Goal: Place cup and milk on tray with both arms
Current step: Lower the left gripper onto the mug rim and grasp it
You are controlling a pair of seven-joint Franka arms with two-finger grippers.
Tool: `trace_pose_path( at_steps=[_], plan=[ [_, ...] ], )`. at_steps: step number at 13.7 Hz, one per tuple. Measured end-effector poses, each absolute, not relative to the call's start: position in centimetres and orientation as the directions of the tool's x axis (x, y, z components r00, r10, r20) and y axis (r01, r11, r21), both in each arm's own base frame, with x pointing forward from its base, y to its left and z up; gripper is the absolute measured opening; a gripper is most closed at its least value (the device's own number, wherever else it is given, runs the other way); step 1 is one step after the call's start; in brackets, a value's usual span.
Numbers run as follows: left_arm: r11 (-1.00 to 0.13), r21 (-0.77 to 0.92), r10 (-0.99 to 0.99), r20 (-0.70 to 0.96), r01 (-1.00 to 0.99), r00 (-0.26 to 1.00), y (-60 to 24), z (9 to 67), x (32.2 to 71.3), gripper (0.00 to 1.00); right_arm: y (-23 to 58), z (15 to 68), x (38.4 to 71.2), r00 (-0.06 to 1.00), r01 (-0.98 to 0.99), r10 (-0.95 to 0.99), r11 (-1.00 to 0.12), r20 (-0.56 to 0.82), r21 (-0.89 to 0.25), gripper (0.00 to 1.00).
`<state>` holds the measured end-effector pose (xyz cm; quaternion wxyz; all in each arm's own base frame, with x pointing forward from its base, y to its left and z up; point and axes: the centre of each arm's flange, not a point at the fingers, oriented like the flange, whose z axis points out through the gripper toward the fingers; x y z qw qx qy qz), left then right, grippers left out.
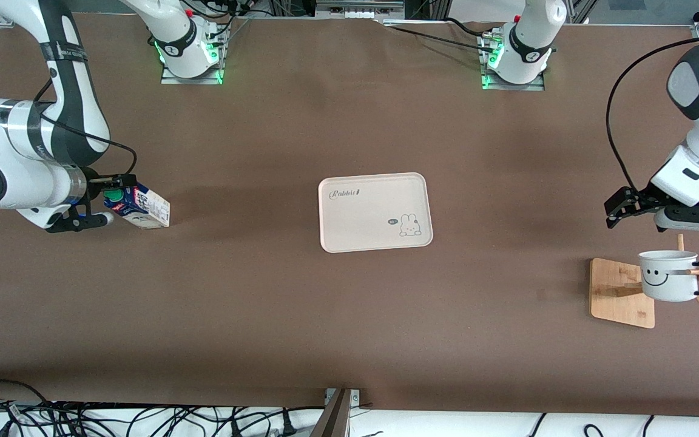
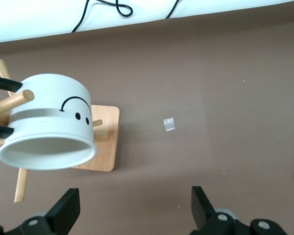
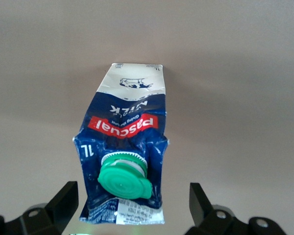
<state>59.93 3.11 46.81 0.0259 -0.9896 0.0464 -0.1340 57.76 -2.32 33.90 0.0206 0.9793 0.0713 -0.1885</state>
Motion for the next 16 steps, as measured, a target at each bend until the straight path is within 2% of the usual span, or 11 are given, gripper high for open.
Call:
trace_pose_path(
  at_steps=[5,6,7,8,10,11,16],
  plan=[
    [-0.989,-0.116,-0.123,0.346,-0.087,0.93,4.5,42.8,59.4,1.0,-2.6,33.5,57.8,0.921,0.144,0.128,-0.99,-0.367,0.016,1.0],
    [-0.988,-0.128,-0.129,0.36,-0.088,0.924,4.9,42.2,59.6,1.0,-2.6,33.5,57.8,0.921,0.143,0.127,-0.99,-0.367,0.016,0.94],
    [-0.987,-0.136,-0.134,0.37,-0.089,0.919,5.2,41.5,59.9,1.0,-2.6,33.4,57.8,0.921,0.143,0.127,-0.99,-0.367,0.016,0.93],
    [-0.986,-0.139,-0.136,0.373,-0.089,0.918,5.4,40.8,60.2,1.0,-2.6,33.4,57.8,0.921,0.143,0.127,-0.99,-0.368,0.016,0.89],
    [-0.986,-0.139,-0.137,0.376,-0.091,0.917,5.5,39.9,60.6,1.0,-2.6,33.4,57.8,0.921,0.143,0.127,-0.99,-0.368,0.017,0.64],
    [-0.986,-0.14,-0.138,0.377,-0.091,0.916,5.5,39.9,60.7,1.0,-2.6,33.4,57.8,0.921,0.143,0.127,-0.99,-0.368,0.017,0.56],
    [-0.985,-0.146,-0.141,0.421,-0.087,0.896,5.5,41.0,61.5,1.0,-2.3,34.0,58.2,0.926,0.149,0.133,-0.989,-0.354,0.018,0.54]
  ],
)
